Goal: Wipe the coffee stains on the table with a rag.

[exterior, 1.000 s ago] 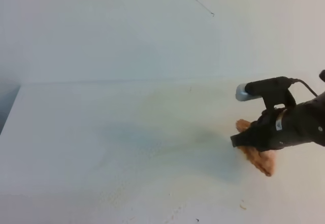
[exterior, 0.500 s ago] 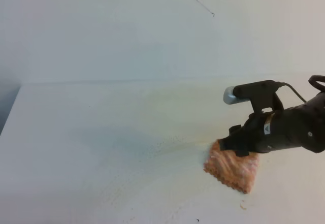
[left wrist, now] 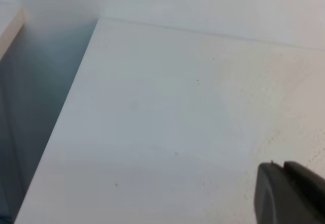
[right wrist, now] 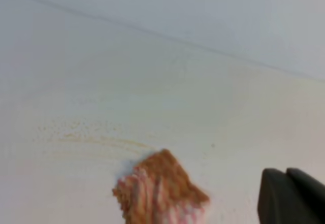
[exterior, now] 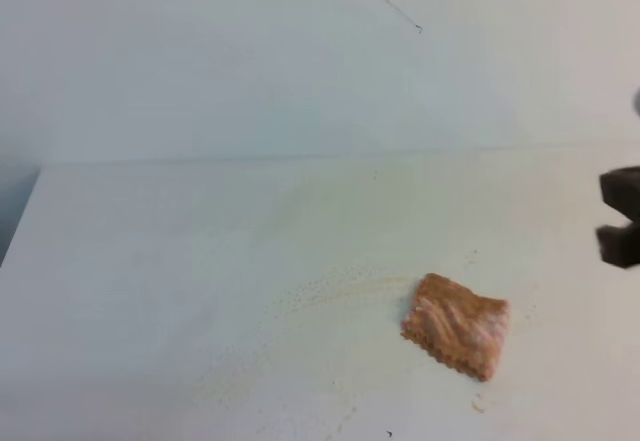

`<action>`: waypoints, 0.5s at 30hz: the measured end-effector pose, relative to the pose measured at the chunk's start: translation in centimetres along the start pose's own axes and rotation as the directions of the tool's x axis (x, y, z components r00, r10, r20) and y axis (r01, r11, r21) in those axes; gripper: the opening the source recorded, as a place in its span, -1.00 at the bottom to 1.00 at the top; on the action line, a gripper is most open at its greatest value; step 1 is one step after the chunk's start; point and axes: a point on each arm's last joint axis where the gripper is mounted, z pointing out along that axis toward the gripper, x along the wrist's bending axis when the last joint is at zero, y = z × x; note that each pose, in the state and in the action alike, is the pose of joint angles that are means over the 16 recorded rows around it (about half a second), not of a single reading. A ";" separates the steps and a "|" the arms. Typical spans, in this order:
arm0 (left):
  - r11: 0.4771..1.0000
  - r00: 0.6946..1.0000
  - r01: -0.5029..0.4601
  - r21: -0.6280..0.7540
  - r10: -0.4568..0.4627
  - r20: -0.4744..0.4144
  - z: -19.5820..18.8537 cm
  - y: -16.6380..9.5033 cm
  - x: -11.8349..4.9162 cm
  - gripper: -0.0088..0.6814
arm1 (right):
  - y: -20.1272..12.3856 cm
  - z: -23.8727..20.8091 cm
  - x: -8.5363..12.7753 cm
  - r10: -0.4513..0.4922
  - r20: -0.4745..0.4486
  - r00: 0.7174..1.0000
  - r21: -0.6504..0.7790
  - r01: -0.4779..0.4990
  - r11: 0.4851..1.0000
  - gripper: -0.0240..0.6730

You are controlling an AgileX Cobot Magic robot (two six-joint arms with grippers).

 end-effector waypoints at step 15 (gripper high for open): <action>1.000 1.000 0.000 0.000 0.000 0.000 0.0 0.0 0.0 -0.98 | -9.8 -9.2 -1.3 0.053 0.001 0.999 -0.193 -0.052 0.980 -0.93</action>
